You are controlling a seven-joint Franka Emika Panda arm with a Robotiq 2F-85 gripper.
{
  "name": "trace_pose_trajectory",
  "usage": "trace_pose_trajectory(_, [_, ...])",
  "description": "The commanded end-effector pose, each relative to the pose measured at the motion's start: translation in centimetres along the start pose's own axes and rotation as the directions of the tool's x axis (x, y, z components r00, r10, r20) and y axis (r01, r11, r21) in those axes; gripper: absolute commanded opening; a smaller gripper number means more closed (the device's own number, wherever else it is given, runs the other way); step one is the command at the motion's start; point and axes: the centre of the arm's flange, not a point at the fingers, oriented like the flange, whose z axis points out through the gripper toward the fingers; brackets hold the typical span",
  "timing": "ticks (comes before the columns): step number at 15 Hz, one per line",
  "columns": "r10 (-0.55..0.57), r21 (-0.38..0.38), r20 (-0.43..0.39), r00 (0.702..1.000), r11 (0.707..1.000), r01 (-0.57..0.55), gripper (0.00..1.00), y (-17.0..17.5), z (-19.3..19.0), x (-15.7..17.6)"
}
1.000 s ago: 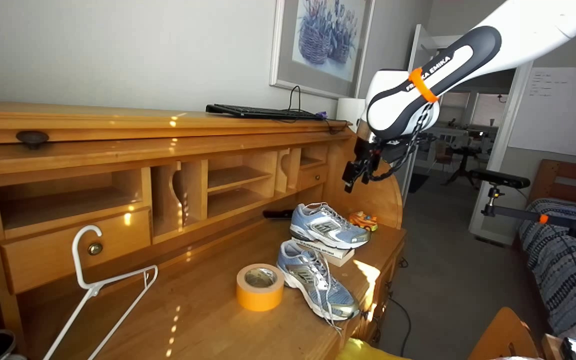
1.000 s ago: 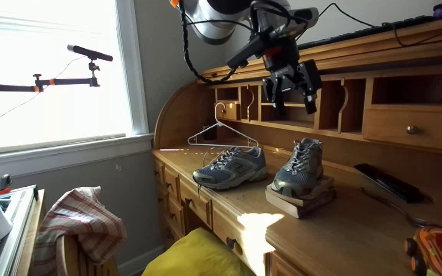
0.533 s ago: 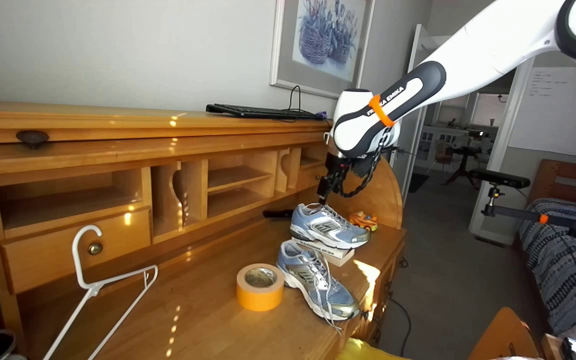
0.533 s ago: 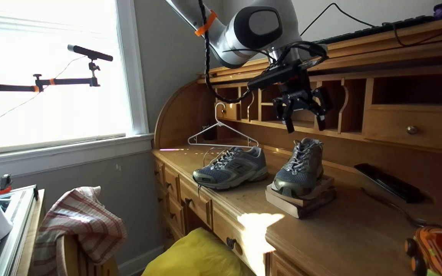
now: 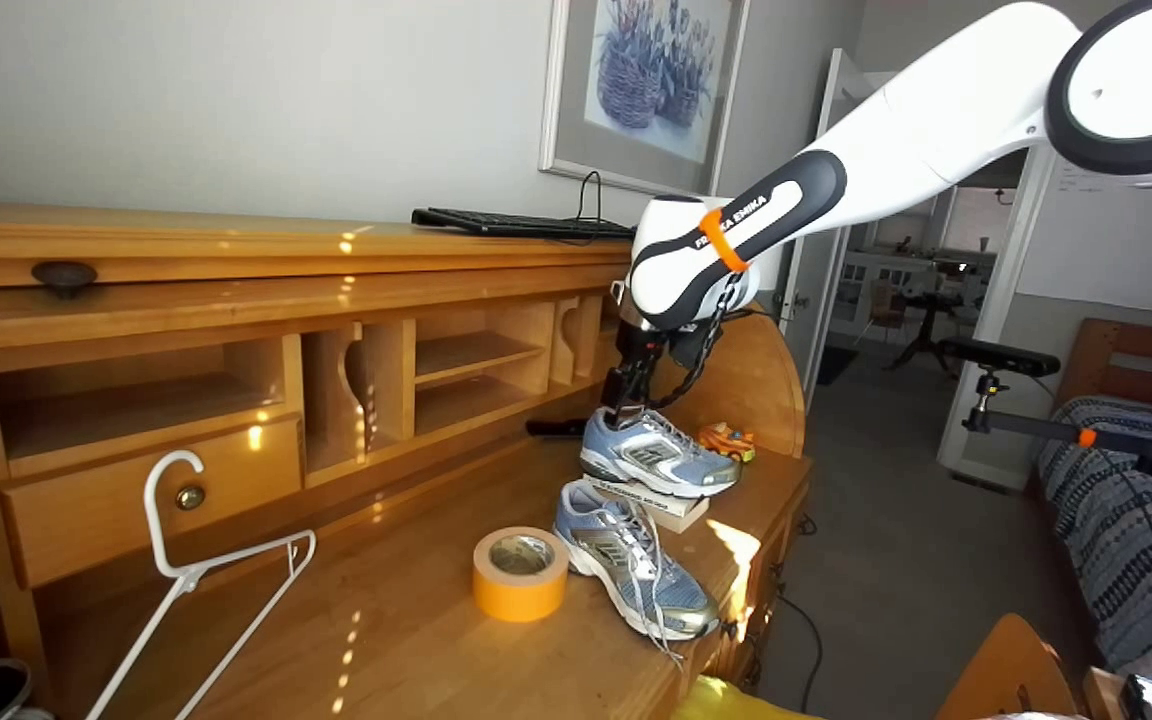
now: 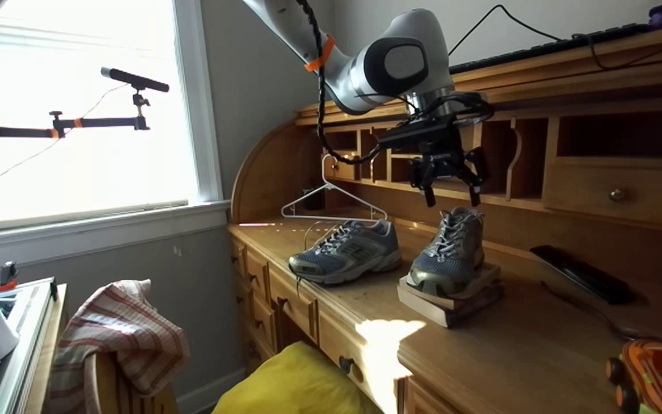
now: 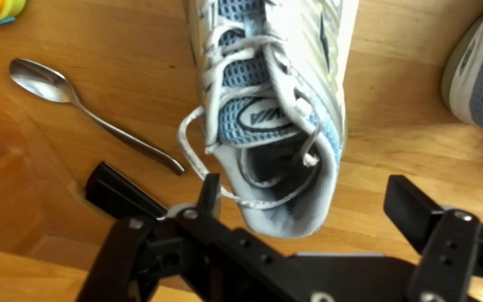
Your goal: Move the sneakers to the right and stack them together.
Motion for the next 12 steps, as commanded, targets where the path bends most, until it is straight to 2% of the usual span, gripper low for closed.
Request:
trace_pose_trajectory(1, [0.011, 0.05, 0.044, 0.999, 0.999, -0.013, 1.0, 0.1, 1.8, 0.8])
trace_pose_trajectory(3, [0.016, 0.058, 0.061, 0.998, 0.998, -0.02, 1.0, -0.1, 2.5, 0.7])
trace_pose_trajectory(4, [0.013, 0.063, 0.062, 0.998, 0.998, -0.017, 0.97, -0.2, 2.7, 0.7])
trace_pose_trajectory(5, [0.014, 0.06, 0.059, 0.998, 0.998, -0.017, 0.73, -0.2, 3.0, 0.8])
trace_pose_trajectory(7, [0.013, 0.069, 0.064, 0.998, 0.997, -0.017, 0.67, -0.5, 3.5, 0.9])
trace_pose_trajectory(12, [0.075, 0.133, 0.113, 0.991, 0.987, -0.09, 0.27, -0.9, 3.9, 0.8])
